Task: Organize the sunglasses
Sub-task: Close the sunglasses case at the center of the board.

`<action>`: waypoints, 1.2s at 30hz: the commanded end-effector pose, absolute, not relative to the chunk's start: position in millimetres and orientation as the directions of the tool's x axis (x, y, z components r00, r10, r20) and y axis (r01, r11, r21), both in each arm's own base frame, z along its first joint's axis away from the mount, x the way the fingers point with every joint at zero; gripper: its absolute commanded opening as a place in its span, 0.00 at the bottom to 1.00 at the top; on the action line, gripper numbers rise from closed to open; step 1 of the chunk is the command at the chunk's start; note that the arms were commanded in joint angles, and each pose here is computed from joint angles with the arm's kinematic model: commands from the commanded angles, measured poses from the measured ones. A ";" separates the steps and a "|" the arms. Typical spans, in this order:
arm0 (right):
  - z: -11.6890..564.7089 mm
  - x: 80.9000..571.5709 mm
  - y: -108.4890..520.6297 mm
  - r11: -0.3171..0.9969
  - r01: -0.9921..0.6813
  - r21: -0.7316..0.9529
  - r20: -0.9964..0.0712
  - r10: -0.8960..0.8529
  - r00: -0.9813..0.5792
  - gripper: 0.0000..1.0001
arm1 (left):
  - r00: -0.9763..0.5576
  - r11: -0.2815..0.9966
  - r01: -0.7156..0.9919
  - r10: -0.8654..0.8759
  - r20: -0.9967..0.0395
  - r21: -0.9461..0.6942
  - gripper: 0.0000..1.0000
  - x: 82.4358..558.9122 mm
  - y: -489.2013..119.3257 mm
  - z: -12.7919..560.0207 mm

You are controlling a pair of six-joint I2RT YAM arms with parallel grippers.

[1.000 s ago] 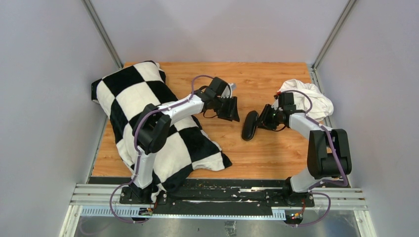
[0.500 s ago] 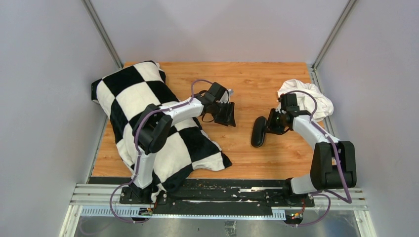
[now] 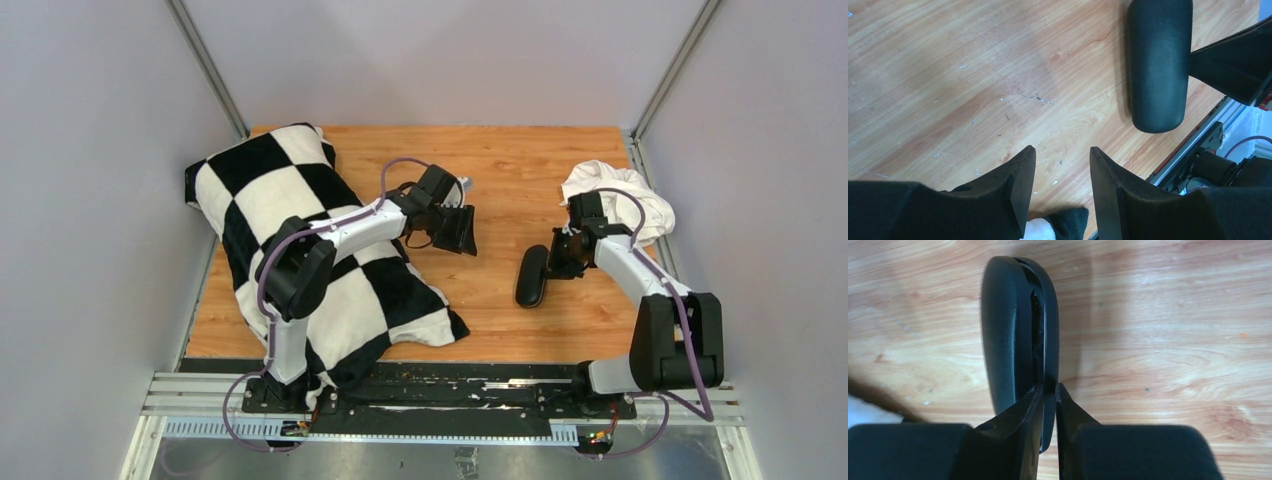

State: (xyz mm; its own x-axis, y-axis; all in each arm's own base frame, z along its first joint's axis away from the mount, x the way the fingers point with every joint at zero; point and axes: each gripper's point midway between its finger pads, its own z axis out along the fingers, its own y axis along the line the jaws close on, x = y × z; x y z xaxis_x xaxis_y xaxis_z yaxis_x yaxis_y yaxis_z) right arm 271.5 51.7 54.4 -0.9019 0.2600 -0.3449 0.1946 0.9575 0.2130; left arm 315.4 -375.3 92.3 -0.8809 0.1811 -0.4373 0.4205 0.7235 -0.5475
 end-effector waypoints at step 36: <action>51.8 260.0 129.1 0.757 0.156 0.635 -0.217 0.368 -0.904 0.22 | -0.858 0.639 0.497 0.264 -0.440 -0.587 0.86 243.5 -444.1 55.8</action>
State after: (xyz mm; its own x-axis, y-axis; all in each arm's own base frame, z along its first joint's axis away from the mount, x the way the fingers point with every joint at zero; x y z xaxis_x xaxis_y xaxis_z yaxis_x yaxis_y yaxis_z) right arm 268.3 123.5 56.9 -0.8926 0.3671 -0.2619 0.1384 0.7757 0.6157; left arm 236.1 -430.1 54.5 -0.8602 0.2749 -0.4295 0.4946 0.6550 -0.5713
